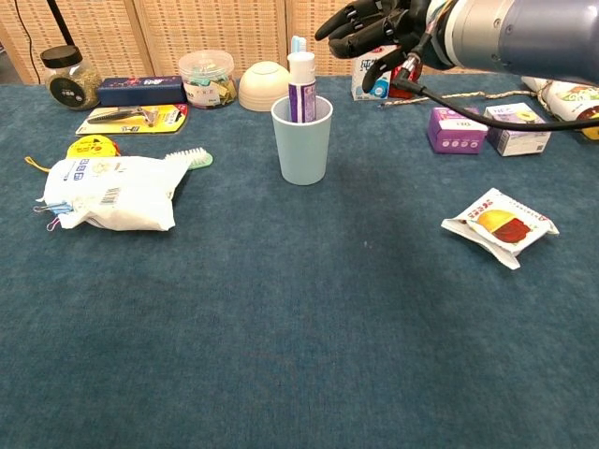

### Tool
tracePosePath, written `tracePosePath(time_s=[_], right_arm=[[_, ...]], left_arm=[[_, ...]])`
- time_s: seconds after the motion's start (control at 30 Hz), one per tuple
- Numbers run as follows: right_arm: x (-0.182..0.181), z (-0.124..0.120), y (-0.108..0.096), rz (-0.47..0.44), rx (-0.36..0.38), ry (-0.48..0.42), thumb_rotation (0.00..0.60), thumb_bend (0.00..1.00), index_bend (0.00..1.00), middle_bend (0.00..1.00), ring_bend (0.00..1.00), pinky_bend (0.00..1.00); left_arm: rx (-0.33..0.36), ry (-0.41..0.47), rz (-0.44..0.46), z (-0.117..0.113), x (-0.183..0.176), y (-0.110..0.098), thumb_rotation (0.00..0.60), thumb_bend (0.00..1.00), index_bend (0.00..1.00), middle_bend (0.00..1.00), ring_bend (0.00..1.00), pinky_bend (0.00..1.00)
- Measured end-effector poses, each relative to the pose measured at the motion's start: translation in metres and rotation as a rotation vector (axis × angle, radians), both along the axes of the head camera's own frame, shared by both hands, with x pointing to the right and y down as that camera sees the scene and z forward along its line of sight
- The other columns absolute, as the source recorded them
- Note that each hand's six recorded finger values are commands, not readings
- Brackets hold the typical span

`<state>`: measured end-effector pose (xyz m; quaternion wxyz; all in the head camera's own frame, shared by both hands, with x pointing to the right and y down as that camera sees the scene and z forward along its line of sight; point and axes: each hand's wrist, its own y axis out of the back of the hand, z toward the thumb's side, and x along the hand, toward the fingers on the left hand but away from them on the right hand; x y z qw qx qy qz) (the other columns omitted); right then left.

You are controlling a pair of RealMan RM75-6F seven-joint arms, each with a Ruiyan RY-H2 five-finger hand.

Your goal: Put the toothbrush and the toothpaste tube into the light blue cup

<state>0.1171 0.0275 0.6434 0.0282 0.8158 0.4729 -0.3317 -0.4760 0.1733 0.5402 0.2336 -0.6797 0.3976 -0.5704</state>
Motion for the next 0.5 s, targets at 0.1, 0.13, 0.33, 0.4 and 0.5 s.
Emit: tracePosePath(time_s=[0.1, 0.13, 0.33, 0.4, 0.5], right_arm=[[0.0, -0.005, -0.002, 0.002, 0.014, -0.01, 0.6, 0.51, 0.31, 0.13, 0.09, 0.57], [0.002, -0.009, -0.003, 0.0, 0.023, -0.014, 0.6, 0.51, 0.31, 0.13, 0.09, 0.57], [0.024, -0.04, -0.004, -0.043, 0.105, -0.003, 0.6, 0.51, 0.29, 0.12, 0.09, 0.57], [0.035, -0.049, -0.003, -0.066, 0.143, 0.018, 0.6, 0.51, 0.26, 0.1, 0.06, 0.54], [0.057, -0.063, 0.003, -0.116, 0.226, 0.079, 0.6, 0.36, 0.13, 0.02, 0.0, 0.37]], left_arm=[[0.0, 0.0, 0.001, 0.0, 0.0, 0.0, 0.6, 0.34, 0.0, 0.0, 0.0, 0.0], [0.0, 0.0, 0.001, 0.0, 0.0, 0.0, 0.6, 0.34, 0.0, 0.0, 0.0, 0.0], [0.012, 0.004, 0.002, -0.003, -0.001, 0.002, 0.6, 0.34, 0.0, 0.0, 0.0, 0.0], [0.02, 0.004, 0.003, -0.005, -0.001, 0.003, 0.6, 0.34, 0.0, 0.0, 0.0, 0.0], [0.039, 0.005, 0.005, -0.009, -0.001, 0.008, 0.6, 0.34, 0.0, 0.0, 0.0, 0.0]])
